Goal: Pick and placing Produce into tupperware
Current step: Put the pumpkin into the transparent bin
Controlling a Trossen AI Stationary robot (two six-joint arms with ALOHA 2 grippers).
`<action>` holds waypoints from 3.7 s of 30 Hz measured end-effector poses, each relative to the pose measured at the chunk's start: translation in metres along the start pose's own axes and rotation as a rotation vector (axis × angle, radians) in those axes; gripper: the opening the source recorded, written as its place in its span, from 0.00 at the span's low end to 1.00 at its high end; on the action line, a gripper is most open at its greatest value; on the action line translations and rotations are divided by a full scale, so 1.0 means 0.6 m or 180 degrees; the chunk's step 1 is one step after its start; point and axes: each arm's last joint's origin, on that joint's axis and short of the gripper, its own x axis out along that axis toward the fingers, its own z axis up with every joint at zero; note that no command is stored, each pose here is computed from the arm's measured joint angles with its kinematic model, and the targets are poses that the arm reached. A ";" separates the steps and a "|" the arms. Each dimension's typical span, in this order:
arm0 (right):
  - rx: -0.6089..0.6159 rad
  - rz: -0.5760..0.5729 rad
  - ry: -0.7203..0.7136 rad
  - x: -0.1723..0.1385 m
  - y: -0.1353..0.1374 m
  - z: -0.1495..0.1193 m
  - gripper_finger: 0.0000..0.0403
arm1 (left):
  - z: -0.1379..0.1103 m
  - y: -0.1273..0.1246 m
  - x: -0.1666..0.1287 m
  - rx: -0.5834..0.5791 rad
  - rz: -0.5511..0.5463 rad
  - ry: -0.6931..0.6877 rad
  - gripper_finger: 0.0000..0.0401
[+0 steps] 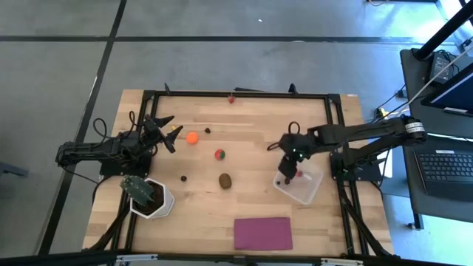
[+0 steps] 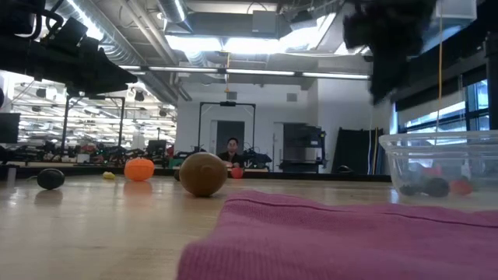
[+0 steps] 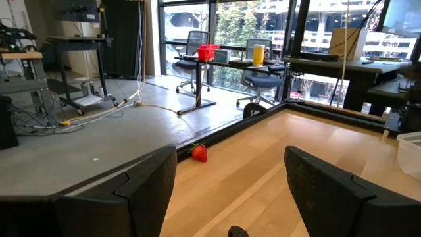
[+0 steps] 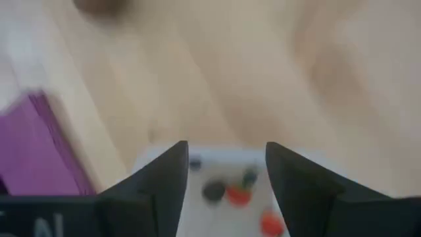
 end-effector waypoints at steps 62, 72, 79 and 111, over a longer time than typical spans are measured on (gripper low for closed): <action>-0.0600 -0.0865 -0.3199 -0.044 -0.286 -0.036 0.11 | 0.002 0.000 0.000 -0.0355 -0.0005 -0.0038 0.68; -0.0610 -0.0870 -0.3196 -0.044 -0.286 -0.036 0.11 | 0.002 0.000 0.000 -0.0356 -0.0005 -0.0037 0.68; -0.0612 -0.0871 -0.3195 -0.044 -0.286 -0.036 0.11 | 0.002 0.000 0.000 -0.0358 -0.0005 -0.0039 0.68; -0.0678 -0.0907 -0.3180 -0.043 -0.286 -0.036 0.12 | 0.030 -0.005 -0.001 -0.1210 -0.0282 -0.0444 0.68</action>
